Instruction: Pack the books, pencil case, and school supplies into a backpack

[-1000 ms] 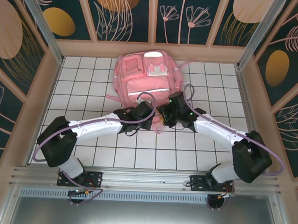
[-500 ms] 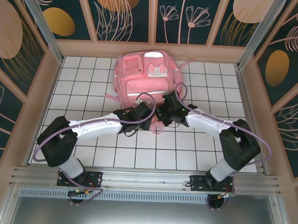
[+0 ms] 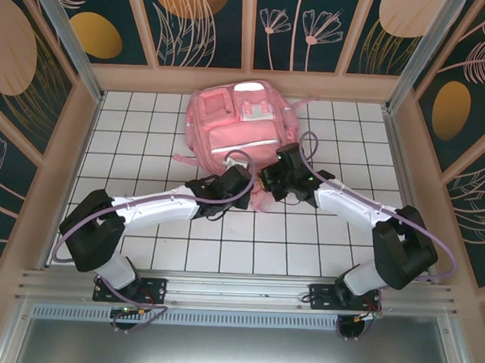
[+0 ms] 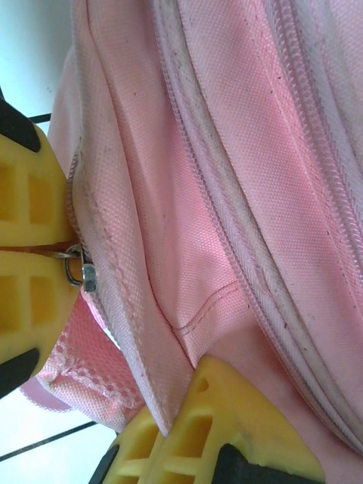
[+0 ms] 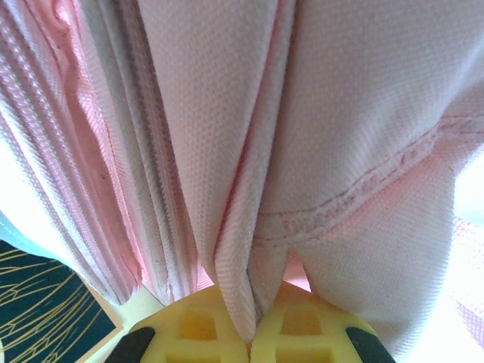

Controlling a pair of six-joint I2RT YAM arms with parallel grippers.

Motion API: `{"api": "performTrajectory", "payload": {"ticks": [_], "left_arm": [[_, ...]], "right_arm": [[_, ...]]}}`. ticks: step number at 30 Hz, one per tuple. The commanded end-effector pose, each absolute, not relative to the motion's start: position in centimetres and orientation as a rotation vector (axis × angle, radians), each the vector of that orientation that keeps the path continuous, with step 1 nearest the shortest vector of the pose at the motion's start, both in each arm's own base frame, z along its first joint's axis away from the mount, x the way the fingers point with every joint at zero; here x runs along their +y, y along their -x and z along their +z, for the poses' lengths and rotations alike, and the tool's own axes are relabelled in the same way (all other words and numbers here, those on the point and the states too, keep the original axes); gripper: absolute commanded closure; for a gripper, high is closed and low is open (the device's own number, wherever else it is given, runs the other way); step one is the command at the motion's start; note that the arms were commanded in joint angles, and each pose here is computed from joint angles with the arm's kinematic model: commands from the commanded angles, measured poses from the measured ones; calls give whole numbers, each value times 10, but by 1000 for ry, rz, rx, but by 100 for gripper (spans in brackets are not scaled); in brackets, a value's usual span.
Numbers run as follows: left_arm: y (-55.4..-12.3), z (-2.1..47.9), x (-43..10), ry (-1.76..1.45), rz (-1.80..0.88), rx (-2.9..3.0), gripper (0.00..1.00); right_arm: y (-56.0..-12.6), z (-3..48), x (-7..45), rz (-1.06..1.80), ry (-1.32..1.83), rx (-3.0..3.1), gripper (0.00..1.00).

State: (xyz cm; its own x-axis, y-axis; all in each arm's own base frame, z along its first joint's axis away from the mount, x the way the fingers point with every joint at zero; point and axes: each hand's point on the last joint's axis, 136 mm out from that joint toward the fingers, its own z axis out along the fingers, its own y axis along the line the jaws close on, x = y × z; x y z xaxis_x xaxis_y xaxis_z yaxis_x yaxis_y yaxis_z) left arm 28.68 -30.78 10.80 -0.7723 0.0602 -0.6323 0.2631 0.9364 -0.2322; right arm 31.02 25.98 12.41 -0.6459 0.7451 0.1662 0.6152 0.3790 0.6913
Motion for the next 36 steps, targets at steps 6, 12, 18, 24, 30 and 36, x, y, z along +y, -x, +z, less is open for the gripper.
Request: {"api": "performTrajectory", "payload": {"ticks": [6,12,18,24,30,36], "left_arm": [[-284,94,-290,-231,-410,2495,93],[-286,105,-331,-316,-587,2511,85],[-282,91,-326,-332,-544,2557,80],[-276,78,-321,-317,-538,2581,80],[-277,92,-322,-307,-568,2551,80],[-277,106,-325,-302,-610,2526,76]], "right_arm": [[-329,140,235,1131,-1236,2325,100],[-331,139,245,1133,-1216,2350,100],[-333,140,245,1130,-1213,2347,100],[-334,140,248,1143,-1206,2351,100],[-335,136,252,1147,-1193,2369,100],[-336,134,255,1163,-1177,2377,100]]}}
